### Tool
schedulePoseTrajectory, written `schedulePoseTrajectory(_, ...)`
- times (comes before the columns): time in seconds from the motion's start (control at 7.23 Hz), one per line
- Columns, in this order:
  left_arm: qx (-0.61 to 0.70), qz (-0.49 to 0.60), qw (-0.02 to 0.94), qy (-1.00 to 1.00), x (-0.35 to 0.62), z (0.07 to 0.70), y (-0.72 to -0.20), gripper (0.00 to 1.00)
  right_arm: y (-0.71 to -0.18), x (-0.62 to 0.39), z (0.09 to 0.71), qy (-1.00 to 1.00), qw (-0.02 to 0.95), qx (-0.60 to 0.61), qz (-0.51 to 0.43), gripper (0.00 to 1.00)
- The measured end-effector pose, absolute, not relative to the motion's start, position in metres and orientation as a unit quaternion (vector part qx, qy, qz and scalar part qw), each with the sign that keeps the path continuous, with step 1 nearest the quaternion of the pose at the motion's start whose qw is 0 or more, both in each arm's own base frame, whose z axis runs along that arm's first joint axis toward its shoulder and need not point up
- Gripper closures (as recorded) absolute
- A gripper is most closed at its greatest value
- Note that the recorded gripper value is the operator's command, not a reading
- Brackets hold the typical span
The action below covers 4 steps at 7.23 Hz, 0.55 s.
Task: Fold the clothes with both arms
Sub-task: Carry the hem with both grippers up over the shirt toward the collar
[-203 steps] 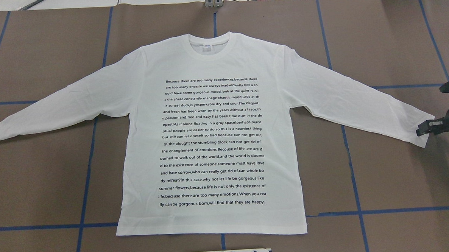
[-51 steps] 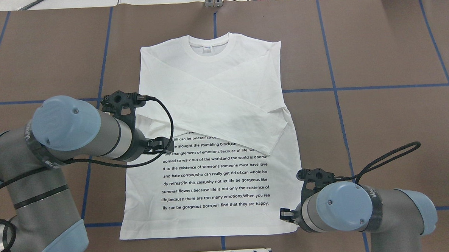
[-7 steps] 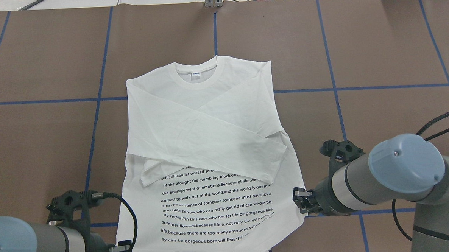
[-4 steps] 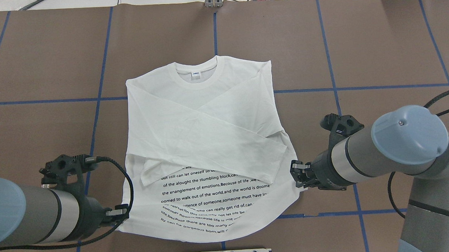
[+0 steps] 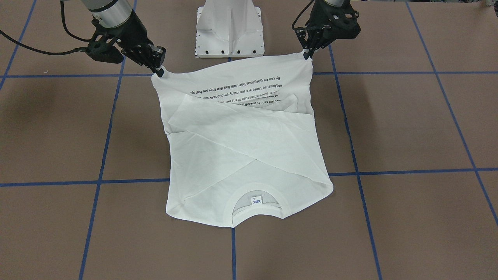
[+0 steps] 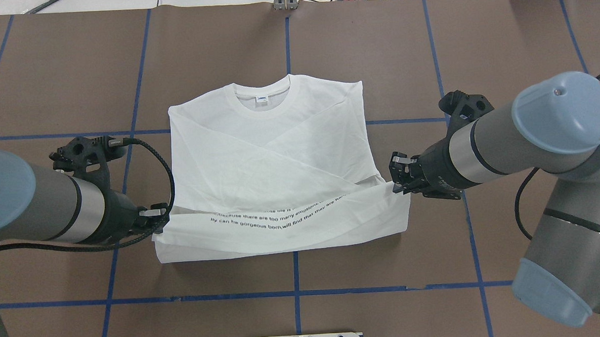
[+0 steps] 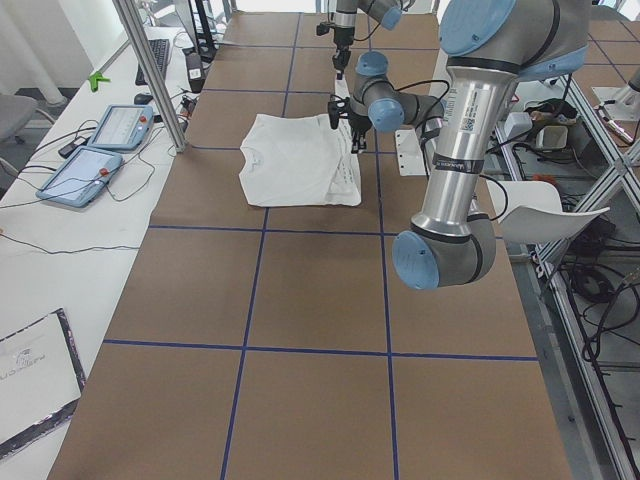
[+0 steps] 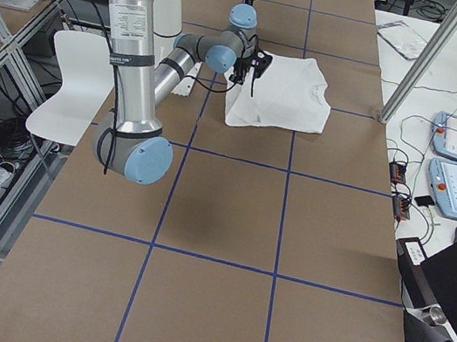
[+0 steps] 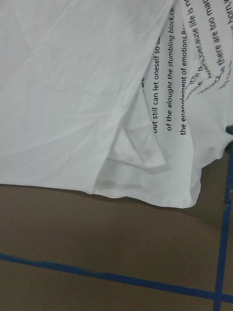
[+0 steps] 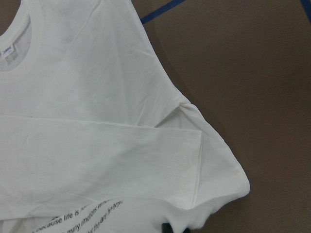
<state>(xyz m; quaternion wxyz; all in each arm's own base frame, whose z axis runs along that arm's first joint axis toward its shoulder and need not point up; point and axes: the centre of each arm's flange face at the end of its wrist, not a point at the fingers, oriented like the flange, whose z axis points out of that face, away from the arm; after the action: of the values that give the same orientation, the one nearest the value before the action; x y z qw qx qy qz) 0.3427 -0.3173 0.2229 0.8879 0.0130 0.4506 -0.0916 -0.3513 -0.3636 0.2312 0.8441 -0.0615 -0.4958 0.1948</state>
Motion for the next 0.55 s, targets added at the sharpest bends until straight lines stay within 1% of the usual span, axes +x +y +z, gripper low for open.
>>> schedulePoseTrajectory(0.55, 0.029, -0.117, 0.889, 0.441, 0.334, 0.23, -0.383, 1.0, -0.419, -0.345, 0.225, -0.497, 0.841, -0.042, 0.207, 1.0)
